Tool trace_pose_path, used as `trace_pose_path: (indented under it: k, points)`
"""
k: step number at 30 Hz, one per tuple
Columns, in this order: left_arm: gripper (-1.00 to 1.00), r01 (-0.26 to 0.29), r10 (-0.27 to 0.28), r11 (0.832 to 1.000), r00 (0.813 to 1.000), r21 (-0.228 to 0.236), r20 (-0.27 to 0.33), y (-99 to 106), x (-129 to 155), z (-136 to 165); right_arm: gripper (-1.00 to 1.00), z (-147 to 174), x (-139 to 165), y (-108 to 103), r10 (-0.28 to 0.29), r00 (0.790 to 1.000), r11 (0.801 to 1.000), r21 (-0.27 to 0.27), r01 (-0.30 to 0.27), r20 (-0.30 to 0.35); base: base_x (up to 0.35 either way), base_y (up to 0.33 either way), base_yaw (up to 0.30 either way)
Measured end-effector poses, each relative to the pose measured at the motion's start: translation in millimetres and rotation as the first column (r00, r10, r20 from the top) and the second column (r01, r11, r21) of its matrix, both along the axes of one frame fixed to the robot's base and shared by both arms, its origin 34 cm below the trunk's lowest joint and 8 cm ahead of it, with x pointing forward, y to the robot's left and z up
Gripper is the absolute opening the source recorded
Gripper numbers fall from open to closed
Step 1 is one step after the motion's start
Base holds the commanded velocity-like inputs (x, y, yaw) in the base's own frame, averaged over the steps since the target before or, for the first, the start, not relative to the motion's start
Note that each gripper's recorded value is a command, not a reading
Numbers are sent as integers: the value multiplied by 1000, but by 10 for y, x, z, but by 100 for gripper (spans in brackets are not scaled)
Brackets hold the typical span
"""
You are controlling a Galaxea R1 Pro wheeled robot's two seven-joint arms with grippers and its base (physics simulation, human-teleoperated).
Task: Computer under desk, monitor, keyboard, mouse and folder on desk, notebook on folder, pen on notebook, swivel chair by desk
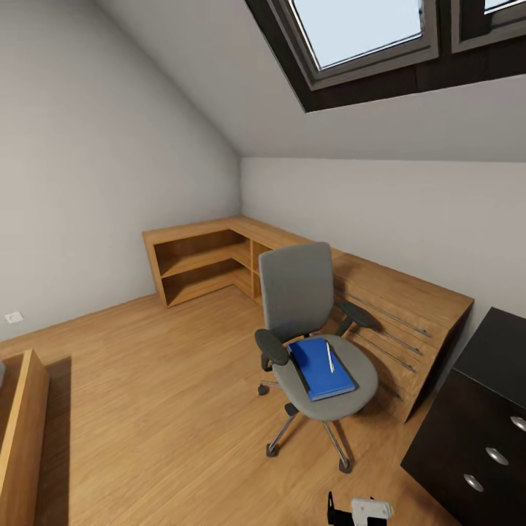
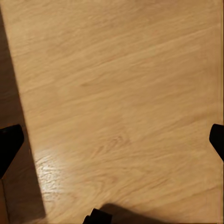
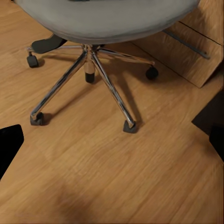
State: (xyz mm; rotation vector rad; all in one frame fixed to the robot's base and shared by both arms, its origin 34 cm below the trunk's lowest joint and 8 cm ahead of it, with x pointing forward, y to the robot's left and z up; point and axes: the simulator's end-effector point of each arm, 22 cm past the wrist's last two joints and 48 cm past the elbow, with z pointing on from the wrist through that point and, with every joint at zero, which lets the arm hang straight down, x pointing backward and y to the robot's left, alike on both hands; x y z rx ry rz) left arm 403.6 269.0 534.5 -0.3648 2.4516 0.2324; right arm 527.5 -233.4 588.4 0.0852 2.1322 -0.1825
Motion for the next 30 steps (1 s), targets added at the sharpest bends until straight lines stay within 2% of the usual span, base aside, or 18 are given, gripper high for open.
trace_pose_path:
  k: [5,8,9,10,11,14,16,18,24,25,26,30]
  points:
    - [100,32,-33,998,999,-48,-16,-211,236,103,100,126,173,-80,-13,999,1000,-2,13,43,0,0,0]
    - [100,65,-66,994,998,-91,-2,-367,572,316,100,343,421,-265,-36,993,999,-14,38,113,0,0,0]
    - [100,79,-78,991,997,-109,12,-414,753,457,100,497,573,-338,-46,986,999,-15,49,159,0,0,0]
    - [100,97,-93,986,995,-134,38,-472,1058,723,100,761,803,-428,-63,971,998,-11,67,231,0,0,0]
    - [100,100,-91,983,994,-151,65,-477,1293,954,100,942,944,-524,-79,959,996,-11,86,271,0,0,0]
    - [100,87,-73,981,993,-171,90,-407,1563,1264,100,1179,1131,-687,-101,948,993,-24,114,302,0,0,0]
    - [100,80,-60,979,991,-185,116,-323,1789,1572,100,1422,1326,-753,-107,945,992,-34,123,308,0,0,0]
    - [100,79,-48,976,987,-202,152,-228,1997,1956,100,1696,1547,-782,-109,956,991,-44,126,273,0,0,0]
    - [100,72,-36,974,985,-215,166,-115,2094,2229,100,1926,1829,-1007,-169,975,983,-43,177,143,0,0,0]
    - [100,71,-35,974,985,-216,167,-99,2103,2264,100,1979,1911,-1062,-187,977,981,-33,191,99,0,0,0]
    - [100,69,-33,974,985,-214,170,-70,2114,2302,100,1956,1987,-1079,-196,980,981,12,195,25,0,0,0]
    - [100,59,-27,976,988,-209,155,-33,2089,2253,100,1868,2006,-1019,-174,984,982,63,177,-48,128,0,0]
